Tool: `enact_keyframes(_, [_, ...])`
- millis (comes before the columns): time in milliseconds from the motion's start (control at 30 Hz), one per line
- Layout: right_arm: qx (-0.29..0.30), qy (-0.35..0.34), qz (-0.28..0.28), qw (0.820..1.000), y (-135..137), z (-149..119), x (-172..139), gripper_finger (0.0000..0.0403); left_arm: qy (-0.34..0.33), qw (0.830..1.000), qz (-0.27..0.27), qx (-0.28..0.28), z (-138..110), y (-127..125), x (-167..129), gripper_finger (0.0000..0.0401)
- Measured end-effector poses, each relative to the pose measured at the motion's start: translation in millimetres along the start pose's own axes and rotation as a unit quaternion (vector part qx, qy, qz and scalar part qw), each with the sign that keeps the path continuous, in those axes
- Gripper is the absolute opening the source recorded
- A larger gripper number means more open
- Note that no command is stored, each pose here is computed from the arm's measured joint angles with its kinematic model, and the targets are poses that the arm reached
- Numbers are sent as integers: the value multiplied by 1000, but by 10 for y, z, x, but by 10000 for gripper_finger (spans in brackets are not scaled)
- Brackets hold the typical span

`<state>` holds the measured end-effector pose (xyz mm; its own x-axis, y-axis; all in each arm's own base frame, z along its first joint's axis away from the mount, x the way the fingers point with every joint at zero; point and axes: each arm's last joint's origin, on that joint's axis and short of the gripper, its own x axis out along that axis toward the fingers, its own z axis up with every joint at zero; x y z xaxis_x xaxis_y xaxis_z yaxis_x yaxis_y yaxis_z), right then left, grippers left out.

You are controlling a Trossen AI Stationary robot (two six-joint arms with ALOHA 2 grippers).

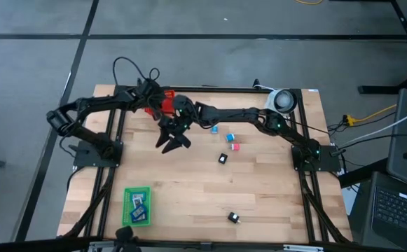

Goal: Pick & Place Office items
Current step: Put the violet charger adapter into the red bin

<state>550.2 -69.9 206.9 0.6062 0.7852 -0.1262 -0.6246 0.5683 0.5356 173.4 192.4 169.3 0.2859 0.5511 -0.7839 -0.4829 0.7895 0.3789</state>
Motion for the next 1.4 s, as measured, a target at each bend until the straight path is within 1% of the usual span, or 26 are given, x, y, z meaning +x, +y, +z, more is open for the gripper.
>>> enact_keyframes(133, [-8,-2,3,1000,69,58,-1,265,2,999,-31,-9,-16,-36,58,129])
enact_keyframes(267, [-24,-9,6,1000,181,170,-33,265,5,998,-56,-16,-29,-65,105,129])
enact_keyframes(433, [-36,-11,11,999,276,238,-28,265,9,994,-101,-34,-43,-133,135,129])
enact_keyframes(667, [-35,-12,11,999,273,239,-34,265,-9,991,-130,-15,32,-287,103,130])
enact_keyframes(767, [-35,-11,11,999,276,237,-28,265,-20,986,-163,-15,57,-353,86,130])
enact_keyframes(867, [-38,-13,11,999,319,271,-34,265,-25,983,-182,-20,80,-417,69,130])
enact_keyframes(1067, [-52,-15,14,998,402,324,-22,265,-35,976,-214,-5,136,-591,17,130])
enact_keyframes(1233, [-64,-17,21,998,487,379,-23,265,-39,972,-234,5,181,-763,-40,130])
enact_keyframes(1400, [-72,-18,23,997,539,409,-18,265,-61,967,-247,16,248,-917,-100,130])
